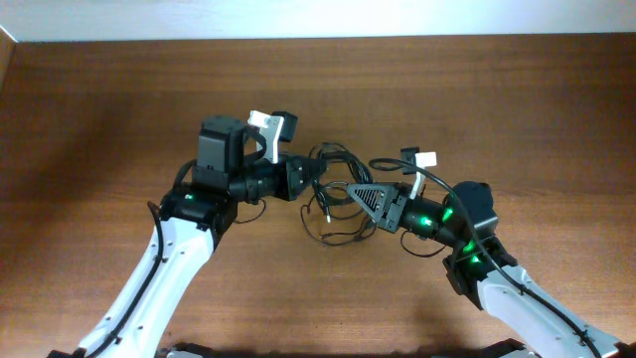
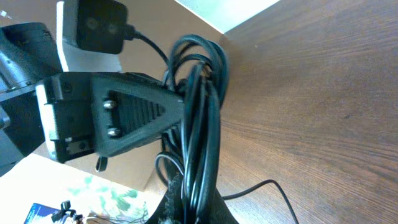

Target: Untangle cables

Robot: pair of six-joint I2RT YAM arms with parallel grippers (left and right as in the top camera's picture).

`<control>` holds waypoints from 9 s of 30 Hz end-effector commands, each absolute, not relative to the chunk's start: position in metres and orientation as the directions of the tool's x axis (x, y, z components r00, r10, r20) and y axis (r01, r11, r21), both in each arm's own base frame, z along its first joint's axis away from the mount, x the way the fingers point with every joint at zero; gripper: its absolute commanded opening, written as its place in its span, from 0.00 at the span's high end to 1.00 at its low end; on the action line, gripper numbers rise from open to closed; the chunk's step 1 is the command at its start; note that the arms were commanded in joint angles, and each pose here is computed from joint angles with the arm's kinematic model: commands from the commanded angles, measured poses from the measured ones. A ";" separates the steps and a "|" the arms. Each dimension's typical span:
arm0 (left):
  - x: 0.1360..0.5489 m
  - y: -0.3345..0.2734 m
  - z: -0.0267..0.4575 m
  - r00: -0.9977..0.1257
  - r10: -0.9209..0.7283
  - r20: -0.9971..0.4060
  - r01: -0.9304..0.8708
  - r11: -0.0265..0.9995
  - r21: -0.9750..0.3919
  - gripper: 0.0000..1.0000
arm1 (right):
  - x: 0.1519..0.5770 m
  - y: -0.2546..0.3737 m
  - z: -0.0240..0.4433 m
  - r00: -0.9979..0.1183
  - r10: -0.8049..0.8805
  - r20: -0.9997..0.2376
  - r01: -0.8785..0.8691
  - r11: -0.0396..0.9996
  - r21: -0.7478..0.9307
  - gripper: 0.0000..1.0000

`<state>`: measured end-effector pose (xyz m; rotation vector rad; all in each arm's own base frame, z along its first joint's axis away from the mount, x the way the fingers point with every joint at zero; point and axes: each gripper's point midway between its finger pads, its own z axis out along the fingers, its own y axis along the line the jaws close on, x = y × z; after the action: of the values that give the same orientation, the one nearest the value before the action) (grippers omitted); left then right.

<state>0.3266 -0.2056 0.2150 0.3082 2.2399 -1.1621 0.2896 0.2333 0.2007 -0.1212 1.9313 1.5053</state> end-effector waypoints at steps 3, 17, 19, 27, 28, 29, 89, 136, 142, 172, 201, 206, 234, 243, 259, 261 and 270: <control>0.334 -0.189 0.189 -0.792 -0.024 -0.610 0.432 0.684 -0.588 1.00 | 0.286 0.235 0.208 -0.761 0.307 -0.572 -0.491 0.305 0.816 0.96; 0.299 -0.191 0.186 -0.851 0.053 -0.522 0.458 0.562 -0.689 0.01 | 0.296 0.231 0.220 -0.699 0.356 -0.620 -0.531 0.322 0.784 0.96; 0.305 -0.194 0.186 -0.843 0.042 -0.536 0.459 0.576 -0.676 0.04 | 0.293 0.235 0.220 -0.707 0.345 -0.617 -0.534 0.312 0.786 0.96; 0.320 -0.198 0.182 -0.846 0.004 -0.532 0.435 0.583 -0.686 1.00 | 0.284 0.244 0.220 -0.718 0.320 -0.618 -0.545 0.293 0.785 0.96; 0.320 -0.198 0.182 -0.837 0.015 -0.547 0.452 0.584 -0.675 1.00 | 0.284 0.244 0.220 -0.718 0.319 -0.618 -0.546 0.293 0.785 0.96; 0.324 -0.195 0.184 -0.801 0.041 -0.597 0.504 0.584 -0.636 1.00 | 0.285 0.244 0.220 -0.718 0.320 -0.618 -0.546 0.293 0.785 0.95; 0.367 -0.142 0.146 -0.786 -0.170 -0.594 0.091 0.919 -0.383 0.96 | 0.174 0.284 0.252 -0.434 -0.178 -0.883 -0.869 -0.176 0.463 0.96; 0.286 -0.210 0.220 -0.633 0.151 -0.759 0.768 0.248 -0.591 1.00 | 0.322 0.225 0.151 -0.737 0.112 -0.666 -0.411 0.709 0.574 0.96; 0.326 -0.172 0.160 -0.651 0.262 -0.712 0.677 0.624 -0.390 0.96 | 0.292 0.248 0.221 -0.609 0.029 -0.793 -0.748 0.312 0.586 0.96; 0.362 -0.145 0.169 -0.871 -0.361 -0.334 0.025 0.645 -0.764 1.00 | 0.302 0.231 0.150 -0.794 0.057 -0.606 -0.449 0.617 0.647 0.32; 0.336 -0.185 0.188 -0.860 -0.087 -0.503 0.377 0.556 -0.741 1.00 | 0.307 0.209 0.136 -0.853 0.139 -0.503 -0.298 0.661 0.689 0.25; 0.338 -0.185 0.191 -0.863 -0.106 -0.494 0.363 0.550 -0.752 1.00 | 0.304 0.219 0.149 -0.882 0.193 -0.431 -0.251 0.581 0.774 0.26; 0.311 -0.207 0.223 -0.879 -0.031 -0.475 0.442 0.317 -0.839 1.00 | 0.332 0.218 0.141 -0.780 0.342 -0.525 -0.140 0.722 0.678 0.30; 0.269 -0.215 0.269 -0.816 0.100 -0.569 0.570 -0.025 -0.821 1.00 | 0.371 0.172 0.132 -0.616 0.478 -0.626 0.041 0.813 0.580 0.33; 0.350 -0.109 0.248 -0.761 -0.218 -0.610 0.522 0.353 -0.777 1.00 | 0.366 -0.034 0.105 -0.551 0.469 -0.690 0.427 0.869 0.250 0.36; 0.362 -0.100 0.225 -0.826 -0.312 -0.470 0.315 0.437 -0.843 1.00 | 0.367 -0.016 0.111 -0.574 0.472 -0.670 0.353 0.880 0.318 0.30; 0.366 -0.120 0.154 -0.852 -0.340 -0.399 0.021 0.739 -0.673 1.00 | 0.326 0.073 0.140 -0.764 0.415 -0.494 0.029 0.786 0.617 0.28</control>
<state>0.3552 -0.1281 0.1778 -0.1435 2.3401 -1.3068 0.3390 0.0631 0.1452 0.3468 2.2931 0.7276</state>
